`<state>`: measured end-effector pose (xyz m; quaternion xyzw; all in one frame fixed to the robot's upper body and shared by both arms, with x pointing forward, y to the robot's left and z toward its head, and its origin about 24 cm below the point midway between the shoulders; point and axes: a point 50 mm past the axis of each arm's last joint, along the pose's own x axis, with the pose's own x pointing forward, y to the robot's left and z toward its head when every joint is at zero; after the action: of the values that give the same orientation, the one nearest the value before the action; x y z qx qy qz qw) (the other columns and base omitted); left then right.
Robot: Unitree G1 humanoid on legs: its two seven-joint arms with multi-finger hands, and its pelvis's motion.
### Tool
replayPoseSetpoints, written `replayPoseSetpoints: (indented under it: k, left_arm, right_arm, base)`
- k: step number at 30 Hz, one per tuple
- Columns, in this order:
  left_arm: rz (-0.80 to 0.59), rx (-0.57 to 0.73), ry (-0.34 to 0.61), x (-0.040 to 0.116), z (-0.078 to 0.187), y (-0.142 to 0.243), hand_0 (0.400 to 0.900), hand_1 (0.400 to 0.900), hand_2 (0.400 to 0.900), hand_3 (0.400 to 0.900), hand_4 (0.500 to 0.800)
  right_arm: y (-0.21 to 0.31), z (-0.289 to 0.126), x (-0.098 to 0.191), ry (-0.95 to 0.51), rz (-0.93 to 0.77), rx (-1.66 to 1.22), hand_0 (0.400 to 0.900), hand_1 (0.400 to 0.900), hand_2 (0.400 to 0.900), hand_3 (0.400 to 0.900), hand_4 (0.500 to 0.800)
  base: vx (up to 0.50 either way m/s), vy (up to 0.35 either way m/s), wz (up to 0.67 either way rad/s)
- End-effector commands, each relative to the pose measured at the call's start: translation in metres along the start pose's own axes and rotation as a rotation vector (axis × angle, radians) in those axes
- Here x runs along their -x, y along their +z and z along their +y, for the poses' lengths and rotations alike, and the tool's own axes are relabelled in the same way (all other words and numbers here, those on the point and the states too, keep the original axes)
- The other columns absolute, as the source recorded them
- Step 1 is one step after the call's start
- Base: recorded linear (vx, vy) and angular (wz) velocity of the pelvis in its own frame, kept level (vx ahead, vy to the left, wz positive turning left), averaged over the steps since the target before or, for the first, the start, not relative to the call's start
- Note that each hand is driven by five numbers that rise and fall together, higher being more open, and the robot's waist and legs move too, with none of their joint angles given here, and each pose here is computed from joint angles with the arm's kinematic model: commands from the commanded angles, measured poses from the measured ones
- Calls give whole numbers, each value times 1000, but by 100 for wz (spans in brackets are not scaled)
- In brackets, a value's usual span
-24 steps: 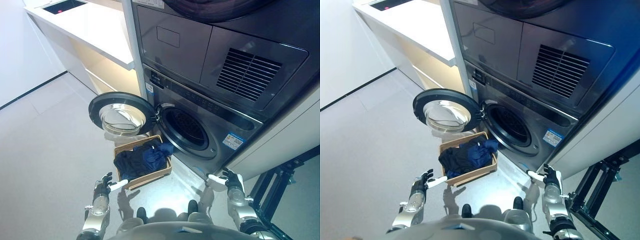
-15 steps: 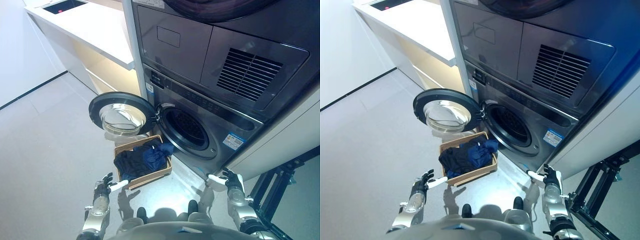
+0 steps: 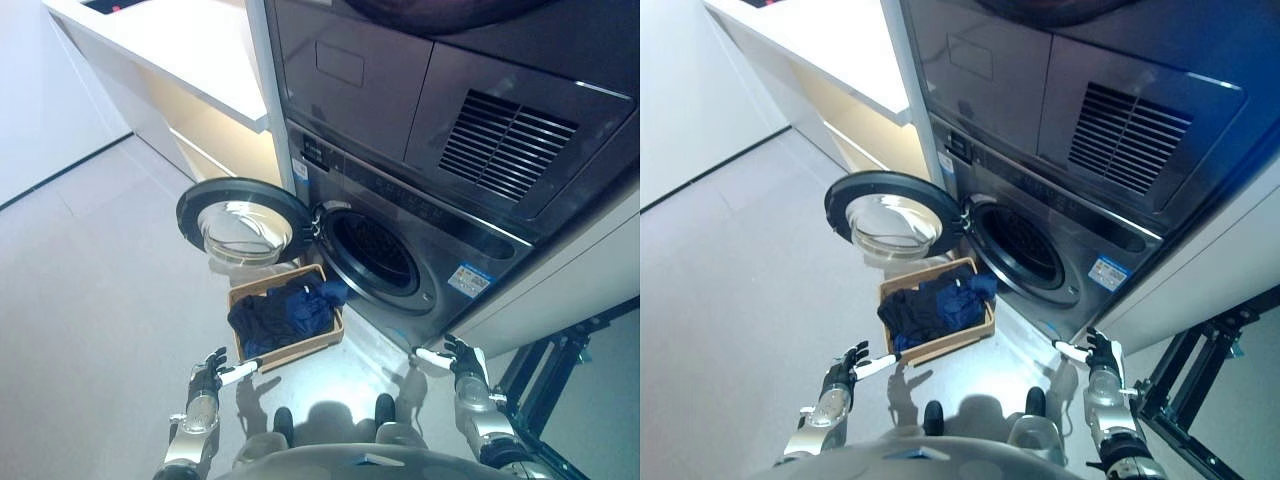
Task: Put the clothes in the basket into the washing machine.
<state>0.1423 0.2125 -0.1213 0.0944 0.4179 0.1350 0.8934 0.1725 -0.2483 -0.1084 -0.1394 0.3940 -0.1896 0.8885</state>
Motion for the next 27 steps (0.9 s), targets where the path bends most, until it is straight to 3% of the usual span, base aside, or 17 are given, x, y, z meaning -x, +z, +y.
replayPoseSetpoints:
  k: [1,7,13,21,27]
  left_arm:
    - [-177,-3,41,-9,19,43,900,900,900,900,800]
    - [-261,-6,-3,-4,13,60,900,900,900,900,800]
    - [-341,-21,-51,0,5,78,900,900,900,900,800]
    - [-473,-25,-80,9,-5,105,900,900,900,900,800]
    - [-629,-34,-159,26,-24,135,900,900,900,900,800]
  right_arm:
    - [87,2,-10,10,-281,11,900,900,900,900,800]
    - [151,12,-7,53,-438,10,900,900,900,900,800]
    - [217,14,0,0,-592,62,900,900,900,900,800]
    - [295,-17,15,-174,-742,64,900,900,900,900,800]
    - [349,-63,37,-381,-847,125,900,900,900,900,800]
  base:
    - [-113,12,7]
    - [-111,34,7]
    - [-135,69,5]
    - [-95,55,8]
    - [-64,58,15]
